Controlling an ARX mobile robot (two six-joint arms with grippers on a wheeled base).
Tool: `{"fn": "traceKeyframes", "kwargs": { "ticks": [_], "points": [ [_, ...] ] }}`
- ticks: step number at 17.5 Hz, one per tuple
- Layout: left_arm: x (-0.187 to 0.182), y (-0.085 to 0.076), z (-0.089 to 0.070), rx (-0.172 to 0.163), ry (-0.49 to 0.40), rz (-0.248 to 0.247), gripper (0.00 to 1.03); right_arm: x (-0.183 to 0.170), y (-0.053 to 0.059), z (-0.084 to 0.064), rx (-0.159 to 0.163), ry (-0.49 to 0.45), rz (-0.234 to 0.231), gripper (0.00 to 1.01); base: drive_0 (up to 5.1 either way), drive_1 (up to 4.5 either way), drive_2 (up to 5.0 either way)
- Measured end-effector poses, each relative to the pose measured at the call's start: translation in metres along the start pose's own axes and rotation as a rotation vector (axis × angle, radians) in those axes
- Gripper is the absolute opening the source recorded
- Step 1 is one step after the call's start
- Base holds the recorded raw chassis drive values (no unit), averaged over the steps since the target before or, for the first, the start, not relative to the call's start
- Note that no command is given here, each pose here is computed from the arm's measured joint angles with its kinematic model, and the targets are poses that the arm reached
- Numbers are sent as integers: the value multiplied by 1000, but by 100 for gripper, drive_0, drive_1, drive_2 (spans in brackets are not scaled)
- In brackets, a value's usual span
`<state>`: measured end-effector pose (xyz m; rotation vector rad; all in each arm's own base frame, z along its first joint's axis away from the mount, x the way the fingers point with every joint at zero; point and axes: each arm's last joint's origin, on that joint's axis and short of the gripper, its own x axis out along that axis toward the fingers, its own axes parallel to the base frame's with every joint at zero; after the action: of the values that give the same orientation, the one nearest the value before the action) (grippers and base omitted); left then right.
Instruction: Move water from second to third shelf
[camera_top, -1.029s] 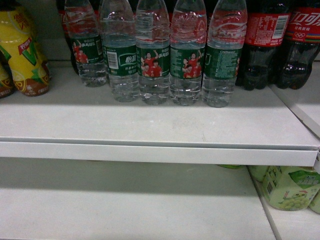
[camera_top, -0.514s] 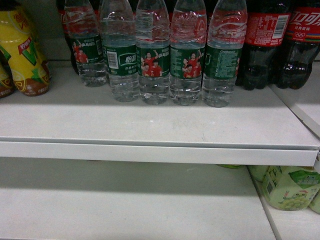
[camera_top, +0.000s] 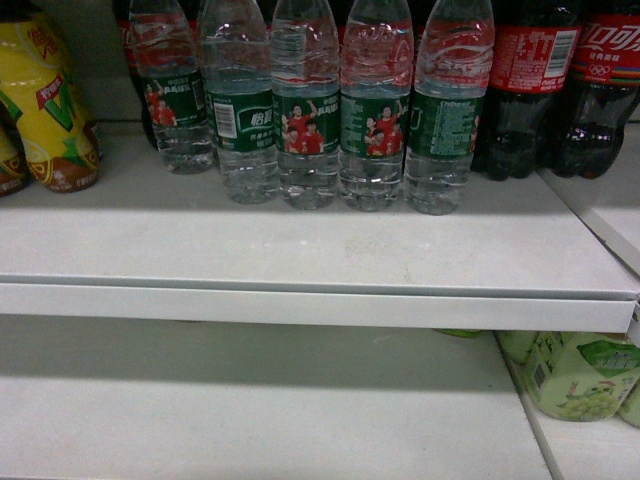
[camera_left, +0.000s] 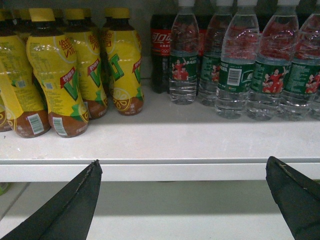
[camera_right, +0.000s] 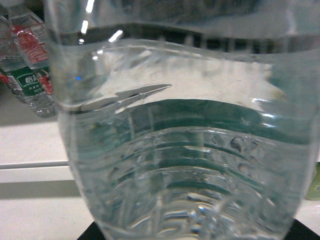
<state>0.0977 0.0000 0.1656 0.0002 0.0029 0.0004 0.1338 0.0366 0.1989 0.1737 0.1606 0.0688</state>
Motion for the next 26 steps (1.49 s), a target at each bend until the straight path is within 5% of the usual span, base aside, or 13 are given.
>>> {"fn": "traceKeyframes", "kwargs": {
  "ticks": [26],
  "points": [
    [0, 0, 0, 0, -3, 0, 98, -1, 0, -1, 3, -4, 2, 42, 0, 0, 0]
  ]
}}
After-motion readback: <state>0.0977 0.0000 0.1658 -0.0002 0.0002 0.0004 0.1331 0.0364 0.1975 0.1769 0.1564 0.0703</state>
